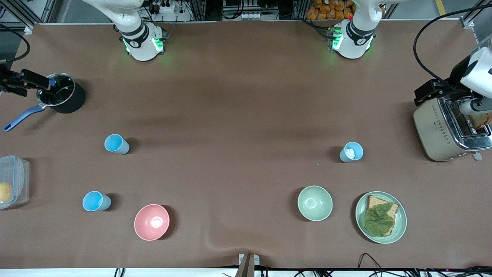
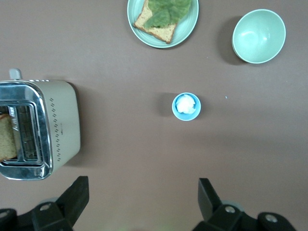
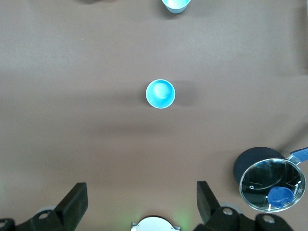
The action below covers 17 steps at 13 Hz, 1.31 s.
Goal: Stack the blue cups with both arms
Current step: 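Reach the left gripper toward the blue cup holding white tissue, then grasp the tissue cup with the left gripper while the right gripper reaches a cup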
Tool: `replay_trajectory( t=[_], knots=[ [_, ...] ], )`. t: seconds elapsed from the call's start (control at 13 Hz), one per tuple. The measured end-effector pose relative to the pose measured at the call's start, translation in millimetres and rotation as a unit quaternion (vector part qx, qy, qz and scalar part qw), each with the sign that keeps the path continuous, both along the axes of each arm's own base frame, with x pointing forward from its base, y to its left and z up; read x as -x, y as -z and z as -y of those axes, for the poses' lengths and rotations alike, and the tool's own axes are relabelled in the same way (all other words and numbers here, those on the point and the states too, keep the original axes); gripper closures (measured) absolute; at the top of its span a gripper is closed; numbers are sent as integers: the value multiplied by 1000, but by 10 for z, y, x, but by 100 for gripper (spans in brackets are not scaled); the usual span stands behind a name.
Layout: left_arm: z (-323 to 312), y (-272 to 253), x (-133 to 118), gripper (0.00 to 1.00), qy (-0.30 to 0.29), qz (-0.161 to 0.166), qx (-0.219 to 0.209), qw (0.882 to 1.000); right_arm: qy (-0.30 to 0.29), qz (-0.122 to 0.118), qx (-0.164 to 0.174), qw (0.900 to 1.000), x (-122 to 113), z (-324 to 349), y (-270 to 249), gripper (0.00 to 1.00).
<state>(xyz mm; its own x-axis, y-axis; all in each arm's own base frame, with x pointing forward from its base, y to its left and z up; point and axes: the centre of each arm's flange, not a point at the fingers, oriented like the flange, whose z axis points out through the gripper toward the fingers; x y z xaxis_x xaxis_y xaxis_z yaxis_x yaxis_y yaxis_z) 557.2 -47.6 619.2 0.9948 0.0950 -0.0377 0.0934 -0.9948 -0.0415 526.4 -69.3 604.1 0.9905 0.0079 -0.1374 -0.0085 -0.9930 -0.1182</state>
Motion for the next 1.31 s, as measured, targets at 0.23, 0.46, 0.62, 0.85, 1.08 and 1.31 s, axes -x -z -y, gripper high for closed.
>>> replay_trajectory(
  t=[0.23,0.46,0.62,0.85,1.08,1.31],
  knots=[
    [-1,388,-118,0,0,-26,1,1000,-1,-4,-1,1000,9,-5,10,0],
    [-66,1206,-280,0,-4,-20,4,1000,-1,-7,-1,1000,11,-10,36,0],
    [-77,1770,-255,0,-3,-16,6,1000,-1,-8,-1,1000,11,-12,49,0],
    [-79,2414,-130,0,-1,7,10,1000,-2,-9,-1,1000,9,-25,61,0],
    [-79,2930,17,0,1,11,13,1000,0,-5,-1,1000,-72,-7,198,0],
    [-63,3250,-6,0,2,4,15,1000,1,-26,-4,1000,-250,3,672,0]
  ],
)
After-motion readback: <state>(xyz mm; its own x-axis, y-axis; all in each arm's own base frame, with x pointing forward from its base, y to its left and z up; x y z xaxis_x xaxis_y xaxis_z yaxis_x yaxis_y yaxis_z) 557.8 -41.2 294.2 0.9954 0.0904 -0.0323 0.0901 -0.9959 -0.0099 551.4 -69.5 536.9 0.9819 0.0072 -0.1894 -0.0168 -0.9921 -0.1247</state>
